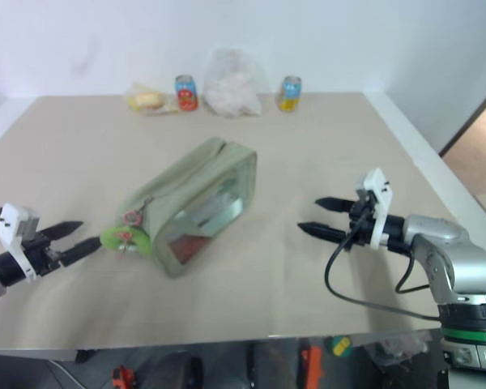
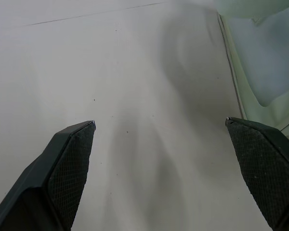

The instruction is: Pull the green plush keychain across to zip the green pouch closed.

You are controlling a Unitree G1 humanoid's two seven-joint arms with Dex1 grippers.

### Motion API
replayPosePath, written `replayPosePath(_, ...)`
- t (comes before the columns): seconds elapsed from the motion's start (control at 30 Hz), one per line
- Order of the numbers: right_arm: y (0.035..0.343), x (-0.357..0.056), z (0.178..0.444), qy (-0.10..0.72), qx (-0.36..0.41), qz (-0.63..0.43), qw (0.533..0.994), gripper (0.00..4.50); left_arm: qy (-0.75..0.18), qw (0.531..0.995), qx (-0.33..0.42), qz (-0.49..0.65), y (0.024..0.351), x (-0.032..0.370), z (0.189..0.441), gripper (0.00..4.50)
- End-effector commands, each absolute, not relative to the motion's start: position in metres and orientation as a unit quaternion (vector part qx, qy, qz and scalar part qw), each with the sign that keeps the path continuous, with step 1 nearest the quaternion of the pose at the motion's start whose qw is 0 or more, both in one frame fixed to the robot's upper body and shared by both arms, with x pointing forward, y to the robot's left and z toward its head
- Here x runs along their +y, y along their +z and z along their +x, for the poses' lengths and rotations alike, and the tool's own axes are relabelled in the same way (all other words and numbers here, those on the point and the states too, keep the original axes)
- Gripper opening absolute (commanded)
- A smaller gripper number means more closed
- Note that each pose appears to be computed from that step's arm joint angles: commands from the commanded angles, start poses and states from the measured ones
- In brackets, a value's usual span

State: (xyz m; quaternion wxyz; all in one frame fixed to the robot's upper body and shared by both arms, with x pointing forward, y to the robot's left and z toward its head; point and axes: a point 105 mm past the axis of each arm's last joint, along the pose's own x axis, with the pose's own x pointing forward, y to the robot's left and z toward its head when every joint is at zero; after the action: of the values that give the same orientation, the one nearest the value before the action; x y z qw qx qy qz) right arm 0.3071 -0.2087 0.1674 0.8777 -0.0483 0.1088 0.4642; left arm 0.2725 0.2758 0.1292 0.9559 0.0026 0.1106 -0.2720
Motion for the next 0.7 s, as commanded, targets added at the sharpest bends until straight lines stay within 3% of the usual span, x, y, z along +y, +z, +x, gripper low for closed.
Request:
replayPosePath(0.03,0.190,-0.200,0.306,0.483,0.072,-0.086,0.868,4.50,-0.281,0.959,0.038,0.003,0.172,0.277,0.283,4.49)
replayPosePath(0.1,0.197,-0.187,0.307,0.498,0.053,-0.123,0.857,4.50,-0.300,0.953,-0.027,-0.015,0.209,0.268,0.290,4.49)
replayPosePath(0.23,0.212,-0.174,0.311,0.511,0.023,-0.189,0.838,4.50,-0.354,0.932,-0.082,-0.002,0.239,0.257,0.284,4.49)
replayPosePath(0.33,0.244,-0.159,0.318,0.523,-0.025,-0.249,0.815,4.50,-0.433,0.896,-0.093,-0.001,0.258,0.232,0.271,4.49)
replayPosePath(0.5,0.284,-0.119,0.326,0.564,-0.087,-0.383,0.727,4.50,-0.539,0.839,-0.064,0.042,0.261,0.199,0.250,4.49)
replayPosePath(0.7,0.281,-0.052,0.328,0.638,-0.119,-0.465,0.602,4.50,-0.576,0.814,-0.051,0.060,0.254,0.188,0.241,4.49)
